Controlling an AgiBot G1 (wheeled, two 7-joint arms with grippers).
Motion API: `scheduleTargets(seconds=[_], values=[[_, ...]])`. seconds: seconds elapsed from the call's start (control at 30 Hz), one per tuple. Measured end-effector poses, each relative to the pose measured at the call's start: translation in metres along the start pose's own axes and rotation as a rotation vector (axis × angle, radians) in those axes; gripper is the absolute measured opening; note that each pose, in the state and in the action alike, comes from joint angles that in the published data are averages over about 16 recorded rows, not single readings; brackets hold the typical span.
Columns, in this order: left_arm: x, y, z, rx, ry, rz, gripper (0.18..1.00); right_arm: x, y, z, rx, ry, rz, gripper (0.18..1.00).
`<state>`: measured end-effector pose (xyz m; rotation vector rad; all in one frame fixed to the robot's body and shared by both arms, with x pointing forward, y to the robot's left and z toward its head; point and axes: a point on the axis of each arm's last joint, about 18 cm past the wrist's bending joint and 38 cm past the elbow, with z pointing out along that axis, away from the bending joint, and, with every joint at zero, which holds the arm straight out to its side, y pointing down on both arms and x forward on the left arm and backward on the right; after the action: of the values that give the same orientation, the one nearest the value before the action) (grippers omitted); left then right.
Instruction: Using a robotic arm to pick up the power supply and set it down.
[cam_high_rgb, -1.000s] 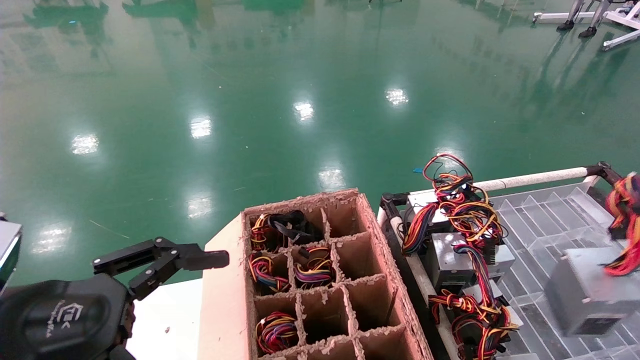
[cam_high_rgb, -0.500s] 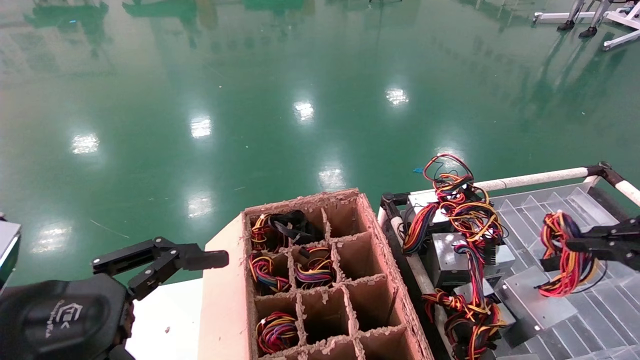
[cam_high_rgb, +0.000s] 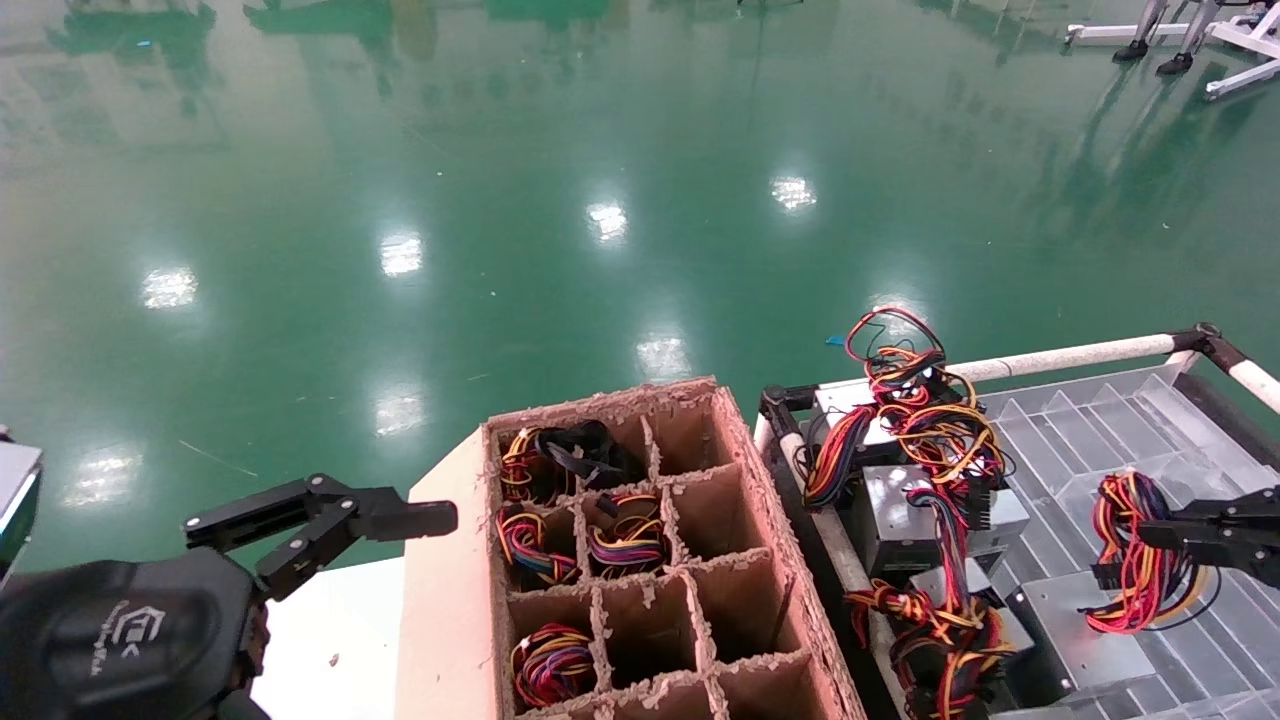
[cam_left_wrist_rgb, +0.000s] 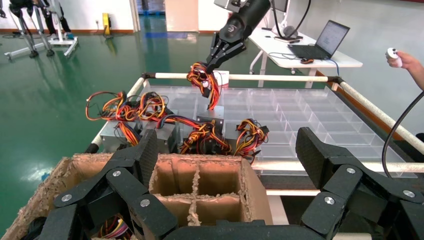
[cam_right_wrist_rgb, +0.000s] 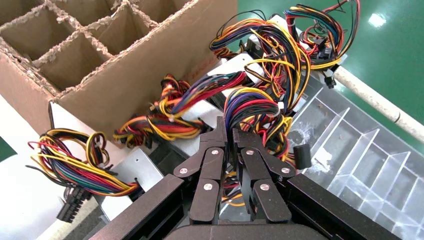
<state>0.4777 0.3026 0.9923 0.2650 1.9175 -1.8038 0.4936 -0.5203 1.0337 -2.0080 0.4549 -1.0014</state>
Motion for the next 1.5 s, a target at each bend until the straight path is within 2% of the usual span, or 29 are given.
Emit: scheduleTargets(seconds=[0.4,0.77,0.97,1.17,1.5], values=[[0.0,0.0,0.0,0.0,0.0,0.0,1.001,0.004,0.024,0.004,0.006,0.022,0.06,0.194],[0.0,0.0,0.0,0.0,-0.001,0.0,1.001,0.006,0.029,0.006,0.006,0.031,0.067,0.224],[0.0,0.0,0.0,0.0,-0.001,0.0,1.001,0.006,0.028,0.006,0.007,0.03,0.065,0.283],[0.0,0.0,0.0,0.0,-0.001,0.0,1.001,0.005,0.026,0.007,0.011,0.024,0.06,0.375],[0.0,0.0,0.0,0.0,-0.001,0.0,1.001,-0.004,0.01,0.028,0.062,-0.031,0.027,0.612]])
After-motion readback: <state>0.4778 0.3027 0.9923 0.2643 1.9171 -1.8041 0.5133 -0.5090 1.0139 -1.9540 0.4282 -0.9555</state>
